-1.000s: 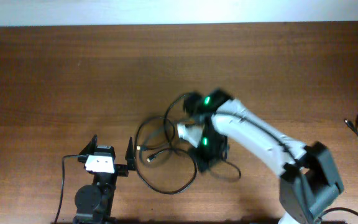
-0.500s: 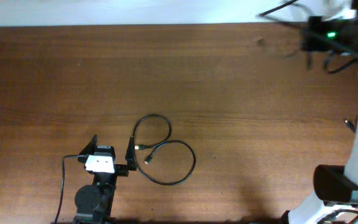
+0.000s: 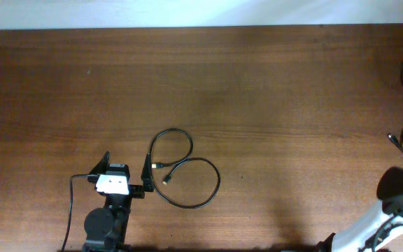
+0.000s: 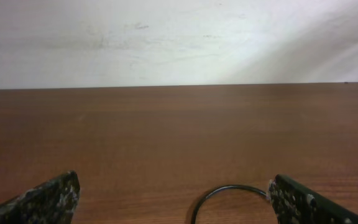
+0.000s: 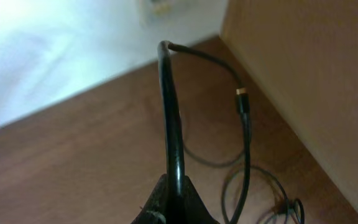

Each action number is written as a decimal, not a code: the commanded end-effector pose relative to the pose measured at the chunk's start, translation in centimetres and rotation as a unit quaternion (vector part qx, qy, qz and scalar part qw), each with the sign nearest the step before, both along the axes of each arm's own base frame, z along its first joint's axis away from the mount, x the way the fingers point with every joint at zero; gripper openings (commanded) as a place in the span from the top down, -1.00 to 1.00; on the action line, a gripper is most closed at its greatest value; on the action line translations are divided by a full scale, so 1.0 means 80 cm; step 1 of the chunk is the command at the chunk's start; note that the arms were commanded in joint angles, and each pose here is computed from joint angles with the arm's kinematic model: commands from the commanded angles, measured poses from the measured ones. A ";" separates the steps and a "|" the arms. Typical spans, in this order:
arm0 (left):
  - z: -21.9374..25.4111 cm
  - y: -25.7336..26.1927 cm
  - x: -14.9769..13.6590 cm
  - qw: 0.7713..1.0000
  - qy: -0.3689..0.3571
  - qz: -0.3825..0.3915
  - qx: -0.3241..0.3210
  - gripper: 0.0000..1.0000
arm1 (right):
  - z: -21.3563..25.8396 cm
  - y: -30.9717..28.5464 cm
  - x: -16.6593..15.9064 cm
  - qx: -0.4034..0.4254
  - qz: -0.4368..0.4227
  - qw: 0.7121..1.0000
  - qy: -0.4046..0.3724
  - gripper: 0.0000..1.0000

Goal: Untangle cables
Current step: 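Carry the second cable rightward with the right gripper and drop it, then move the right gripper back toward the remaining cable loop, then lower the right gripper and grasp the remaining black cable loop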

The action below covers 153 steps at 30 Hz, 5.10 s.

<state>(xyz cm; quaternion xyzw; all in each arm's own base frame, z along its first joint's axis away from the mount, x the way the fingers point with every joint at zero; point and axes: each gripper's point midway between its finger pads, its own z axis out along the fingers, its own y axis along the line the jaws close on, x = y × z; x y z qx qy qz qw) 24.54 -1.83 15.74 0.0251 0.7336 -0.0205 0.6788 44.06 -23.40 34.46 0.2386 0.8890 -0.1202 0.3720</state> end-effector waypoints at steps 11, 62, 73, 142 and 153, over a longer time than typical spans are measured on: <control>-0.001 0.001 0.000 1.000 0.001 0.001 0.007 -0.98 | -0.252 -0.109 0.009 0.094 -0.071 0.978 0.173 -0.50; -0.001 0.001 0.000 1.000 0.001 0.001 0.007 -0.97 | -0.276 0.480 -0.151 0.202 0.482 0.709 0.474 -0.83; -0.001 0.001 0.000 1.000 0.001 0.001 0.007 -0.97 | -0.317 0.526 -0.207 0.296 0.501 0.663 0.470 -0.86; -0.001 0.001 0.000 1.000 0.001 0.000 0.007 -0.97 | -0.452 0.595 -0.231 0.039 0.339 0.838 0.426 0.03; -0.001 0.001 0.000 1.000 0.001 0.001 0.007 -0.97 | -0.453 0.598 -0.229 0.036 0.317 0.853 0.413 0.49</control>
